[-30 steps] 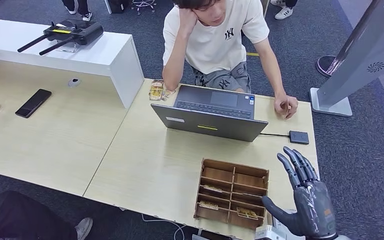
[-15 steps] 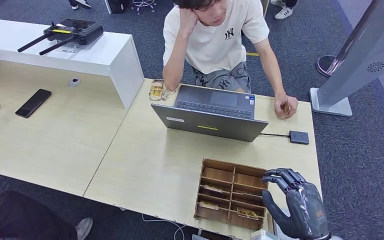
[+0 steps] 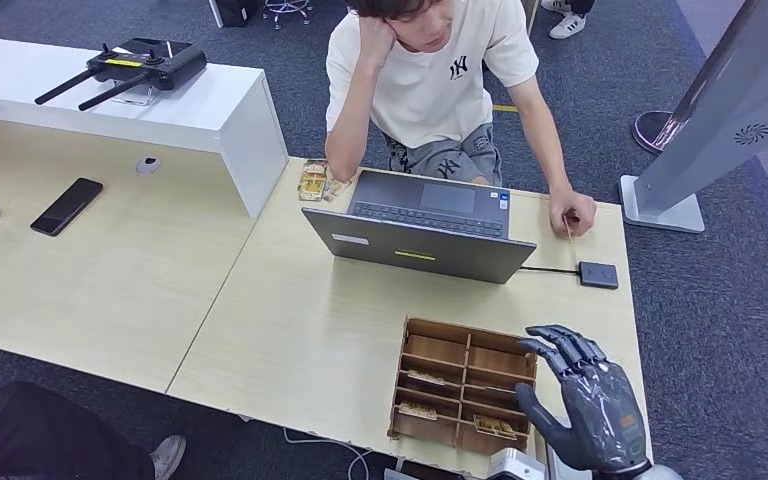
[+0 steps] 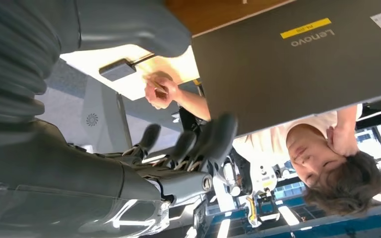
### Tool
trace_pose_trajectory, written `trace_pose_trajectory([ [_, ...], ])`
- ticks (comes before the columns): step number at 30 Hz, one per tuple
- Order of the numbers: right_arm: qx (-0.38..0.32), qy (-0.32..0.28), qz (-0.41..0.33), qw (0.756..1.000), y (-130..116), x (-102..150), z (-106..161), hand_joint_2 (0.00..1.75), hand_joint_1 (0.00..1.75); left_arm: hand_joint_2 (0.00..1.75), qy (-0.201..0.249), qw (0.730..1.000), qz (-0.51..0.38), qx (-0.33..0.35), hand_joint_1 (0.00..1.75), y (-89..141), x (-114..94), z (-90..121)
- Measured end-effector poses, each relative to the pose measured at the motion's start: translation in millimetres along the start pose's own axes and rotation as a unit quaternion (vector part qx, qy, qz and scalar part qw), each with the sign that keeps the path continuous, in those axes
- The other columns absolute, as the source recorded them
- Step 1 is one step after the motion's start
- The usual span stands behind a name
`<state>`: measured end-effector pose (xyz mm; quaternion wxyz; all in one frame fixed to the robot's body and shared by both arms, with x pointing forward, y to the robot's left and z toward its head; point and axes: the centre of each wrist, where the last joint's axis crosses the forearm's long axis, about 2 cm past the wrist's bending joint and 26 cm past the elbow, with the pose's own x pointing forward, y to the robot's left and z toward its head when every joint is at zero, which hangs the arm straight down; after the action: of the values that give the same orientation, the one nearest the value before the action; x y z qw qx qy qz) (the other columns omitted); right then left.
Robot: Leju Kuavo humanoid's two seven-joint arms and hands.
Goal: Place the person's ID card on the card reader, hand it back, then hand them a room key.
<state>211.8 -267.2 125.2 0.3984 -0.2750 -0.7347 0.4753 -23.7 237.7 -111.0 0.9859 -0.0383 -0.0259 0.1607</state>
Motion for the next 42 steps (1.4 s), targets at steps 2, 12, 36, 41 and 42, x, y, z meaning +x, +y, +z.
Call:
trace_pose_trajectory([
  [2, 0.006, 0.003, 0.010, 1.000, 2, -1, 1, 1.75, 1.27, 0.00, 0.002, 1.000, 0.000, 0.000, 0.00, 0, 0, 0],
  [12, 0.015, 0.010, 0.014, 1.000, 4, 0, 4, 1.75, 1.16, 0.00, 0.005, 1.000, -0.001, 0.000, 0.00, 0, 0, 0],
  [36, 0.049, 0.020, 0.013, 0.999, 17, 2, 10, 1.75, 0.85, 0.00, 0.012, 1.000, 0.002, 0.002, 0.00, 1, 1, 0],
  [41, 0.053, 0.022, 0.013, 0.998, 19, 1, 11, 1.75, 0.78, 0.00, 0.012, 1.000, 0.003, 0.003, 0.00, 1, 1, 0],
  [42, 0.054, 0.022, 0.013, 0.998, 20, 1, 11, 1.75, 0.74, 0.00, 0.012, 1.000, 0.003, 0.003, 0.00, 1, 1, 0],
])
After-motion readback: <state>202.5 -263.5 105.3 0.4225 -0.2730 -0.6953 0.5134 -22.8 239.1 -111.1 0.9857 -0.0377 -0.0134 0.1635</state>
